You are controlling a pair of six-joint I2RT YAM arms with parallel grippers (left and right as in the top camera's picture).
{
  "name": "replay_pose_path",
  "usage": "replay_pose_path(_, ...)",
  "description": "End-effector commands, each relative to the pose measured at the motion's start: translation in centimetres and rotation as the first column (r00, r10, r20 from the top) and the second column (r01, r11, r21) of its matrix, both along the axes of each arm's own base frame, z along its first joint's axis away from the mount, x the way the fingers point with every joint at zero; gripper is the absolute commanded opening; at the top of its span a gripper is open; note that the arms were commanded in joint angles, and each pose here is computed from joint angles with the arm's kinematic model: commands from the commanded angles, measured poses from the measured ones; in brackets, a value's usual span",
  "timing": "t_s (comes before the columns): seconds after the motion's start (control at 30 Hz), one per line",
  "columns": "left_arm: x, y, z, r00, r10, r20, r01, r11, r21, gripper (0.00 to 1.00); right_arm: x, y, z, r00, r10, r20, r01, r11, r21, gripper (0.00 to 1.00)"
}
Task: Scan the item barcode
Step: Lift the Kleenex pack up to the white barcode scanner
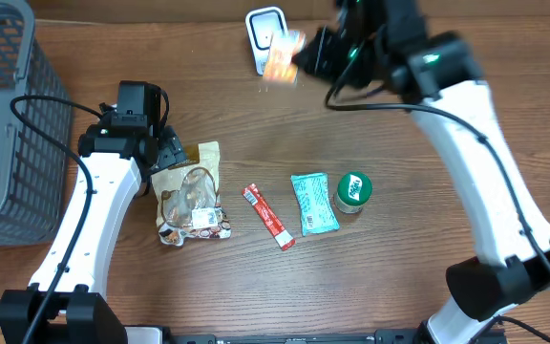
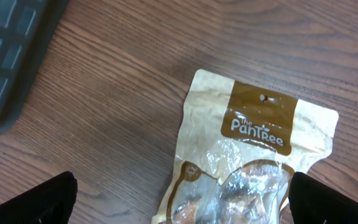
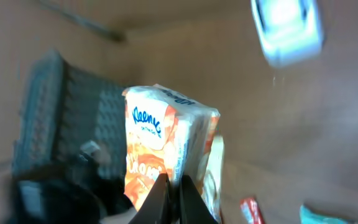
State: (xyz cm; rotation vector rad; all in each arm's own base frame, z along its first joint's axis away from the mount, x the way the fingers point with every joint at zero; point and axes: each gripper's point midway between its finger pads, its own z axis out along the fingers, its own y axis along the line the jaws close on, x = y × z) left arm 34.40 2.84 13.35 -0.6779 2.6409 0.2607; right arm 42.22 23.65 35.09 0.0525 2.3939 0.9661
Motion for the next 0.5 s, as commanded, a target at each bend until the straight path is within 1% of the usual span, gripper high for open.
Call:
replay_pose_path(0.0,0.3,-0.1,1.2,0.999,-0.009,0.034,0.009,1.0,-0.003,1.0,0.8,-2.4,6.2,0.972,-0.063,0.225,0.078,0.995,-0.057,0.04)
replay_pose_path(0.07,0.3,-0.1,1.2,0.999,-0.009,0.034,0.009,1.0,-0.003,1.0,1.5,-3.1,7.8,0.946,-0.074,0.316,0.108,0.99,-0.092,0.04)
replay_pose_path(0.13,0.3,-0.1,1.2,0.999,-0.009,0.034,0.009,1.0,-0.003,1.0,2.5,-3.8,8.6,0.919,-0.088,0.384,0.148,0.98,-0.13,0.04)
replay_pose_path(0.23,0.3,-0.1,1.2,0.999,-0.009,0.034,0.009,1.0,-0.003,1.0,4.8,-5.1,8.2,0.878,-0.122,0.463,0.248,0.943,-0.222,0.04)
replay_pose_path(0.27,0.3,-0.1,1.2,0.999,-0.009,0.034,0.009,1.0,-0.003,1.0,5.5,-5.2,7.9,0.864,-0.111,0.491,0.269,0.926,-0.264,0.04)
replay_pose_path(0.4,0.3,-0.1,1.2,0.999,-0.009,0.034,0.009,1.0,-0.003,1.0,8.2,-4.0,5.3,0.834,0.044,0.549,0.258,0.85,-0.46,0.04)
replay_pose_path(0.47,0.3,-0.1,1.2,0.999,-0.009,0.034,0.009,1.0,-0.003,1.0,9.4,-3.2,3.7,0.829,0.098,0.551,0.25,0.815,-0.522,0.04)
